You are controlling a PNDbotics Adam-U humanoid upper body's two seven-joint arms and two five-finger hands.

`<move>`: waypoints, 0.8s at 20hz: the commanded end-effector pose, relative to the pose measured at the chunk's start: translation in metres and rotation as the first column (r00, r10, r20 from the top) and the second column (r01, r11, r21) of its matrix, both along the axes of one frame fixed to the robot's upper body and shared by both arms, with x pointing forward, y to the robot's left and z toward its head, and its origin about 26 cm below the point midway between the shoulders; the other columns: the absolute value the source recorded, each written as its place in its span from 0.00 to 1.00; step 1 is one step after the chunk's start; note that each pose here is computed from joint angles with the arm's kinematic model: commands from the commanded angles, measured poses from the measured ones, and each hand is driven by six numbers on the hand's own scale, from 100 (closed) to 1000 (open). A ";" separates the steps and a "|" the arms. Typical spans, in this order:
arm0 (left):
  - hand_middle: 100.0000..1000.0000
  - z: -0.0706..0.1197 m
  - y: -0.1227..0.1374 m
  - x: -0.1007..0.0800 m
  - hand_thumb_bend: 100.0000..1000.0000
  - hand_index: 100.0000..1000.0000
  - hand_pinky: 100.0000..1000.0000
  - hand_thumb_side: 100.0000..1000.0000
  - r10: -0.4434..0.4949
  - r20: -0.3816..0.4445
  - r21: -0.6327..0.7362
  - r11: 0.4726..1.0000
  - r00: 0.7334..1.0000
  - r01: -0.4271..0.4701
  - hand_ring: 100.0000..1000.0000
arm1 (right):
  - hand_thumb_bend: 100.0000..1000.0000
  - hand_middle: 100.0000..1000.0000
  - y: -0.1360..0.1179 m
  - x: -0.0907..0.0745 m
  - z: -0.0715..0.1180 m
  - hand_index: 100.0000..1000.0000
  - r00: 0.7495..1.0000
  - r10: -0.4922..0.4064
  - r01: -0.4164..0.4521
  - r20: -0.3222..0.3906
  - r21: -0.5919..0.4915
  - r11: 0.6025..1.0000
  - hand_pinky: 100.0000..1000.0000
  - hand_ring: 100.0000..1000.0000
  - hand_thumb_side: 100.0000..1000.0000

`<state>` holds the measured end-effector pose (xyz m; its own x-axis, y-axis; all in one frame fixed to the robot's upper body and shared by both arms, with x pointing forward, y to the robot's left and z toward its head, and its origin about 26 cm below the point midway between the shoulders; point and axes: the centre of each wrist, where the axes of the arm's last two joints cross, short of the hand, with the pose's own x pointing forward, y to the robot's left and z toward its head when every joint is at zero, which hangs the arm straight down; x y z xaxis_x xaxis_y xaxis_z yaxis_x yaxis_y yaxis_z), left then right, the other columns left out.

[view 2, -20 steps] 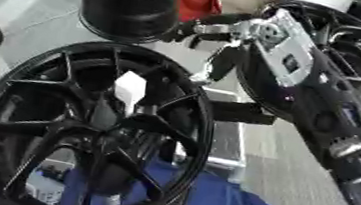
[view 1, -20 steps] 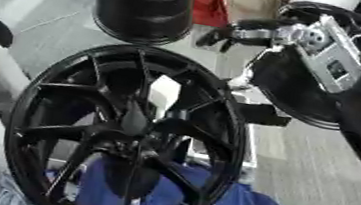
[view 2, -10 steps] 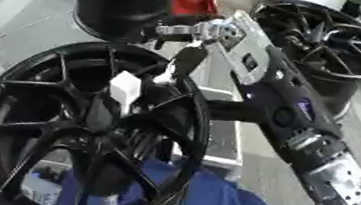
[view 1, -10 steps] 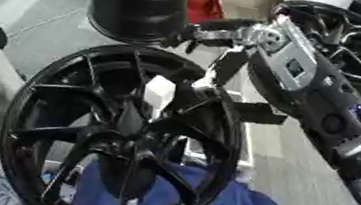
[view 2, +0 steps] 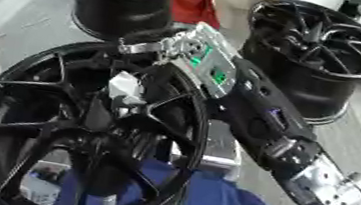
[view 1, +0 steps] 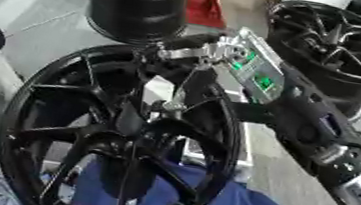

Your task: Pull the pin out of the wheel hub.

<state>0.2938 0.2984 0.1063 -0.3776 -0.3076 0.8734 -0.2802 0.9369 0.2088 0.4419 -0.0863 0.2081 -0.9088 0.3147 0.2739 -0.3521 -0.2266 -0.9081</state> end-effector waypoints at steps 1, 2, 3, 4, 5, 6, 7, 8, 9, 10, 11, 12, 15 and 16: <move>0.65 0.008 0.001 0.001 0.23 0.75 0.56 0.60 -0.004 0.023 0.021 1.000 1.000 0.004 0.67 | 0.25 0.81 0.002 -0.005 0.012 0.88 0.984 0.170 -0.163 0.059 -0.109 0.981 0.77 0.85 0.26; 0.65 0.008 0.001 0.002 0.23 0.75 0.56 0.60 -0.006 0.024 0.021 1.000 1.000 0.005 0.67 | 0.25 0.81 0.002 -0.005 0.010 0.88 0.983 0.172 -0.164 0.058 -0.114 0.980 0.77 0.85 0.26; 0.65 0.008 0.000 0.002 0.23 0.75 0.56 0.60 -0.007 0.025 0.021 1.000 1.000 0.006 0.67 | 0.25 0.81 0.002 -0.005 0.008 0.88 0.984 0.170 -0.163 0.056 -0.118 0.980 0.77 0.85 0.26; 0.65 0.009 0.000 0.002 0.23 0.75 0.56 0.60 -0.007 0.026 0.021 1.000 1.000 0.006 0.67 | 0.25 0.81 0.000 -0.004 0.006 0.88 0.985 0.164 -0.157 0.051 -0.122 0.980 0.77 0.85 0.26; 0.65 0.009 0.000 0.002 0.23 0.75 0.56 0.60 -0.007 0.027 0.020 1.000 1.000 0.006 0.67 | 0.25 0.82 -0.002 -0.003 0.004 0.89 0.987 0.155 -0.149 0.047 -0.126 0.981 0.77 0.86 0.26; 0.65 0.009 0.000 0.002 0.23 0.75 0.56 0.60 -0.005 0.028 0.020 1.000 1.000 0.005 0.67 | 0.25 0.82 -0.004 -0.001 0.001 0.89 0.989 0.143 -0.137 0.042 -0.129 0.982 0.77 0.86 0.26; 0.65 0.009 0.000 0.002 0.23 0.75 0.56 0.60 -0.004 0.028 0.020 1.000 1.000 0.004 0.67 | 0.25 0.82 -0.007 0.001 0.000 0.89 0.991 0.131 -0.125 0.040 -0.133 0.983 0.78 0.87 0.26; 0.65 0.009 0.000 0.002 0.23 0.75 0.56 0.60 -0.004 0.028 0.019 1.000 1.000 0.003 0.67 | 0.25 0.82 -0.009 0.003 -0.001 0.89 0.992 0.118 -0.112 0.040 -0.137 0.984 0.79 0.88 0.26; 0.65 0.009 0.000 0.002 0.23 0.75 0.56 0.60 -0.004 0.028 0.019 1.000 1.000 0.004 0.67 | 0.26 0.82 -0.012 0.005 -0.001 0.89 0.993 0.107 -0.100 0.042 -0.139 0.985 0.79 0.89 0.26; 0.65 0.009 0.000 0.002 0.23 0.75 0.56 0.60 -0.004 0.028 0.019 1.000 1.000 0.004 0.67 | 0.26 0.82 -0.014 0.007 -0.001 0.89 0.994 0.096 -0.089 0.044 -0.140 0.986 0.80 0.89 0.26; 0.65 0.009 0.000 0.002 0.23 0.75 0.56 0.60 -0.005 0.028 0.019 1.000 1.000 0.004 0.67 | 0.26 0.82 -0.016 0.009 -0.001 0.89 0.995 0.089 -0.082 0.047 -0.142 0.987 0.80 0.89 0.26; 0.65 0.009 0.000 0.002 0.23 0.75 0.56 0.60 -0.005 0.028 0.019 1.000 1.000 0.004 0.67 | 0.26 0.82 -0.018 0.010 -0.001 0.88 0.995 0.083 -0.076 0.050 -0.143 0.987 0.80 0.89 0.26; 0.65 0.009 0.000 0.002 0.23 0.75 0.56 0.60 -0.004 0.028 0.019 1.000 1.000 0.004 0.67 | 0.25 0.80 -0.021 0.012 0.000 0.86 0.995 0.074 -0.064 0.061 -0.151 0.986 0.79 0.87 0.26; 0.65 0.009 0.001 0.002 0.23 0.75 0.56 0.60 -0.003 0.028 0.018 1.000 1.000 0.003 0.67 | 0.24 0.79 -0.022 0.013 0.000 0.85 0.995 0.074 -0.064 0.063 -0.153 0.986 0.78 0.85 0.25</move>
<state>0.2948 0.2979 0.1077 -0.3821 -0.3071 0.8716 -0.2799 0.9373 0.2075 0.4512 -0.1017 0.1937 -0.8857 0.3860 0.2581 -0.3632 -0.2298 -0.9029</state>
